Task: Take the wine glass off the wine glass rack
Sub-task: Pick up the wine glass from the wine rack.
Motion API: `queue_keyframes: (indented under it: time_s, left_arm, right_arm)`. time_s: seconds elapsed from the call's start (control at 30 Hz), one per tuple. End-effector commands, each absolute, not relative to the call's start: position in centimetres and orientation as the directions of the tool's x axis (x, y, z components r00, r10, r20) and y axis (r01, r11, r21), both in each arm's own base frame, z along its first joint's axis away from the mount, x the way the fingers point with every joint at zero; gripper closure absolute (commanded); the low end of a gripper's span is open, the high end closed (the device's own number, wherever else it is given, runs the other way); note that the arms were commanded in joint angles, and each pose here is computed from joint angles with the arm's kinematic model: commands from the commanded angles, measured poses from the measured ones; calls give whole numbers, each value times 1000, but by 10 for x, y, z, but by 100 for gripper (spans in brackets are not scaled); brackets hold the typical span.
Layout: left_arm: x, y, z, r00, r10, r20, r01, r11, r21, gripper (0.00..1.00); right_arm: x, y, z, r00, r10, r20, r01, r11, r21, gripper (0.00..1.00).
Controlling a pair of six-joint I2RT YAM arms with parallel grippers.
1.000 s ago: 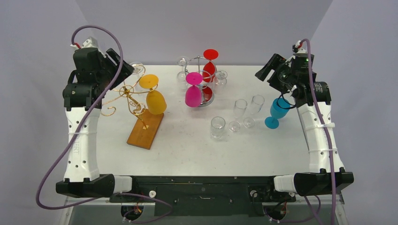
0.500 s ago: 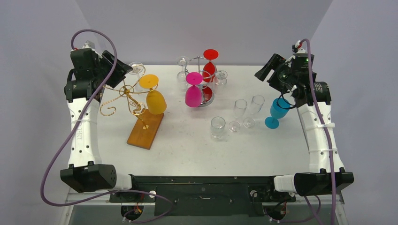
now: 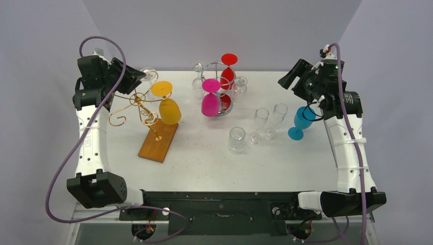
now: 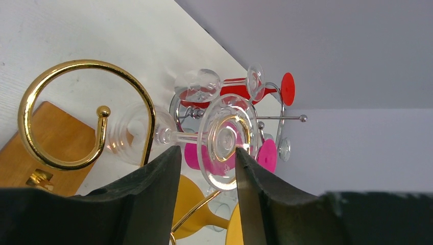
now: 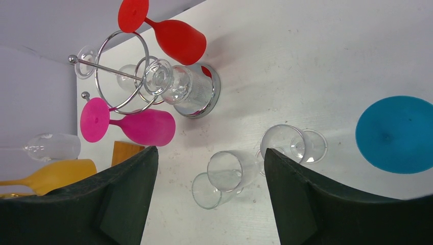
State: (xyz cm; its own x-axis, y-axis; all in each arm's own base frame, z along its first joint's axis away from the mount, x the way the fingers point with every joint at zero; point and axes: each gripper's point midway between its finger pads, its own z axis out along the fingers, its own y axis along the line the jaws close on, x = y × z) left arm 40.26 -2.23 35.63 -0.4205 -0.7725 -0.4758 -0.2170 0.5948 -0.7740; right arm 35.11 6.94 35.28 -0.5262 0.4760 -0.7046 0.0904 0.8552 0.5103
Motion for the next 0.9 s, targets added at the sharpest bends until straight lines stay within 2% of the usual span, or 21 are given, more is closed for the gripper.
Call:
queue_keyframes:
  time_s: [0.0,0.87]
  left_arm:
    - [414,-25,373,-401,-785,-473,-142,563,-814,61]
    - [411,-27,381,-409,-805,-429,-96,506,-857,86]
  right_arm:
    - [351,67,374,-463,473,-749,52,859,510,29]
    - [349,61,375,-447,477,-757,71,862,502,29]
